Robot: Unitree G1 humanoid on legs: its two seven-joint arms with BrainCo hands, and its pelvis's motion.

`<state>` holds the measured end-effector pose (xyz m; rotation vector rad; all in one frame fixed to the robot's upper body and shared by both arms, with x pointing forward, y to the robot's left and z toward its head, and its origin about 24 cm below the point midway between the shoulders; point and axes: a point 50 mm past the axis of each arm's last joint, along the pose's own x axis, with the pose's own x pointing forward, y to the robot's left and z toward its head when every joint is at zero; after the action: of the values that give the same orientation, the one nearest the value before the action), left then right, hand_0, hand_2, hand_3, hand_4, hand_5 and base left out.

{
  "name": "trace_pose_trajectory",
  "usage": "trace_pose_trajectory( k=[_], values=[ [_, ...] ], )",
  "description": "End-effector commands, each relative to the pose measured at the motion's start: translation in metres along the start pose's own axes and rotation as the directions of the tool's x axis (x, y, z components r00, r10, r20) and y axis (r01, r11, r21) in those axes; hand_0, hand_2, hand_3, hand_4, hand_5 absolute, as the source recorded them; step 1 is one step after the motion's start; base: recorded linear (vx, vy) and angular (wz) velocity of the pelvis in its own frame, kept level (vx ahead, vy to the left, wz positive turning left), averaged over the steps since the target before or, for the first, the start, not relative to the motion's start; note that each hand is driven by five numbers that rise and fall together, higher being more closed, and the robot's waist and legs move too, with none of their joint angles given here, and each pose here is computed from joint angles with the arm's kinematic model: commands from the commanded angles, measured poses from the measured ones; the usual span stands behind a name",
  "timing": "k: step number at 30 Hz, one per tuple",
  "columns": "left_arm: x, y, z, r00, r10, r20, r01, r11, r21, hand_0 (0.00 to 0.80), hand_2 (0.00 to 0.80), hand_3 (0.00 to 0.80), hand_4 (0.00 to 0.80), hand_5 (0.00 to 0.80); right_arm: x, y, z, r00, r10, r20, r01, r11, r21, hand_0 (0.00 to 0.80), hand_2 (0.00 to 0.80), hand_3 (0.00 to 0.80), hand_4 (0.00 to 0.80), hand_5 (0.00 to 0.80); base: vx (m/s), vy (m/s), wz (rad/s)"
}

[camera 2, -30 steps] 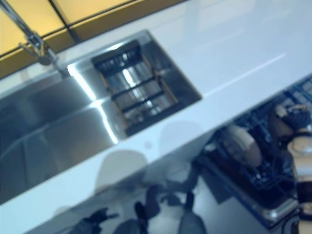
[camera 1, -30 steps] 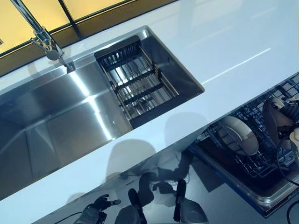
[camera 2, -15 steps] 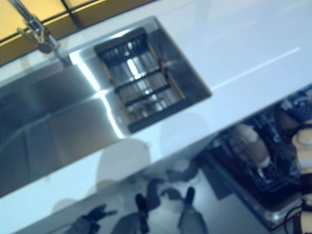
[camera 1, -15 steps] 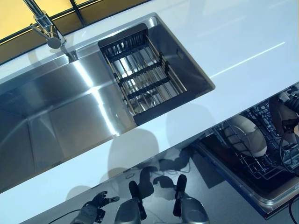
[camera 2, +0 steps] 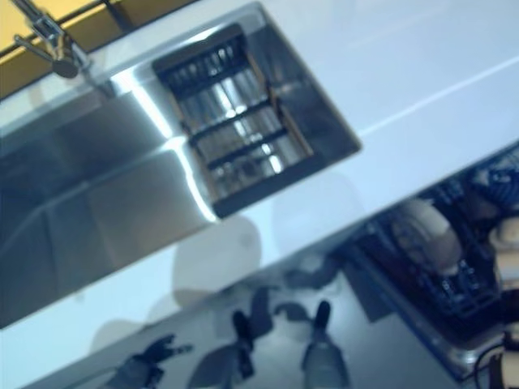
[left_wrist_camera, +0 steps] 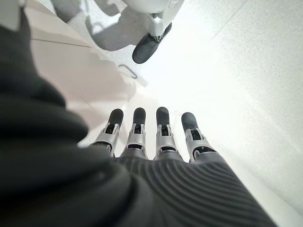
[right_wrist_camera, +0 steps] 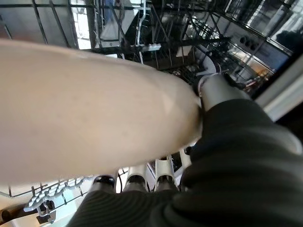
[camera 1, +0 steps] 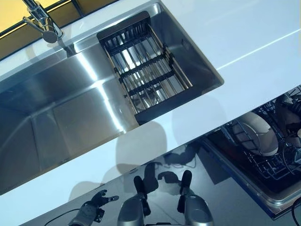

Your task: Take plates into dishwasher

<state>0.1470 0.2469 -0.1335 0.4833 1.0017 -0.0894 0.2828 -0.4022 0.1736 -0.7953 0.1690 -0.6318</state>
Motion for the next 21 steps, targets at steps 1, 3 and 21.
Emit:
trace_pose_trajectory(
  k=[1,3,21],
  values=[
    [0.0,0.014,0.004,0.999,0.029,0.017,-0.029,1.0,-0.003,0.0,0.0,0.0,0.0,0.0,0.008,-0.031,0.029,0.991,-0.075,0.108,0.088,0.99,-0.114,0.8,0.8,0.8,0.8,0.8,0.0,0.0,0.0],
    [0.001,0.013,0.006,0.999,0.027,0.025,-0.027,1.0,-0.003,0.0,0.0,0.0,0.0,0.0,0.008,-0.031,0.027,0.992,-0.075,0.101,0.087,0.989,-0.118,0.8,0.8,0.8,0.8,0.8,0.0,0.0,0.0],
    [0.0,0.006,0.014,0.997,-0.012,0.08,0.014,1.0,-0.024,0.0,0.0,0.0,0.0,0.0,0.014,-0.037,0.032,0.991,-0.082,0.103,0.11,0.945,-0.308,0.8,0.8,0.8,0.8,0.8,0.01,0.007,0.0]
  ],
)
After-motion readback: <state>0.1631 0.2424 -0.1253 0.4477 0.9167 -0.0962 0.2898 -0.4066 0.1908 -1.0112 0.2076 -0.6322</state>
